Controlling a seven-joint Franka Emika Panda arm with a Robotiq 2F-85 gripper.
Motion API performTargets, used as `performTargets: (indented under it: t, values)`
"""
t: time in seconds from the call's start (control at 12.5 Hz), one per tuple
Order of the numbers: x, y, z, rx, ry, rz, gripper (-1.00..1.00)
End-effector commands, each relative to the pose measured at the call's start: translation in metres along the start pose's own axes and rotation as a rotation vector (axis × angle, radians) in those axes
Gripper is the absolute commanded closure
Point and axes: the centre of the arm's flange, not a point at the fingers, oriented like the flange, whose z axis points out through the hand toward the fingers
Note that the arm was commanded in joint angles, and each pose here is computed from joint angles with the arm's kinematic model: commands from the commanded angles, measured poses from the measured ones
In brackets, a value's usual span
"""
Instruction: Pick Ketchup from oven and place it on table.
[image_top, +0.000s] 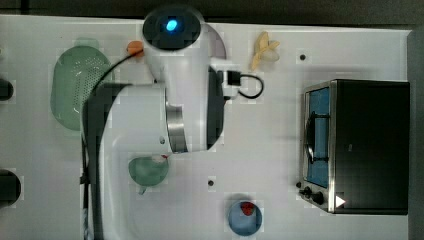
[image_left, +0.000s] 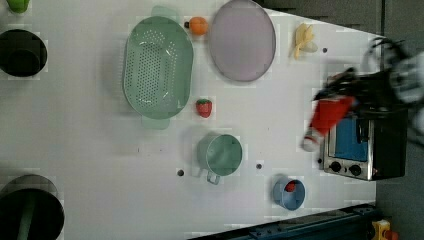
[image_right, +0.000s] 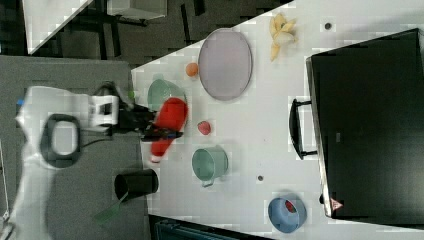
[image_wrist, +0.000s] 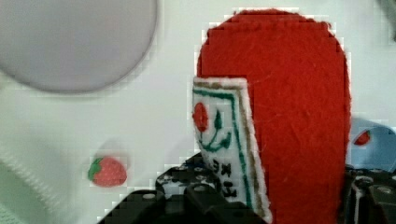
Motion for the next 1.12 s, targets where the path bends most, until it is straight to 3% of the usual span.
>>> performTargets:
  t: [0.08, 0.48, 0.56, 0.8, 1.12]
  values:
    - [0.042, 0.057, 0.042, 0.041, 0.0, 0.115, -0.27]
    - [0.04, 0.059, 0.157, 0.059, 0.038, 0.128, -0.27]
    - [0.041, 0.057, 0.173, 0.063, 0.046, 0.136, -0.33]
    - [0.043, 0.053, 0.213, 0.041, 0.043, 0.138, -0.96]
    - [0.046, 0.049, 0.188, 0.092, 0.082, 0.158, -1.0]
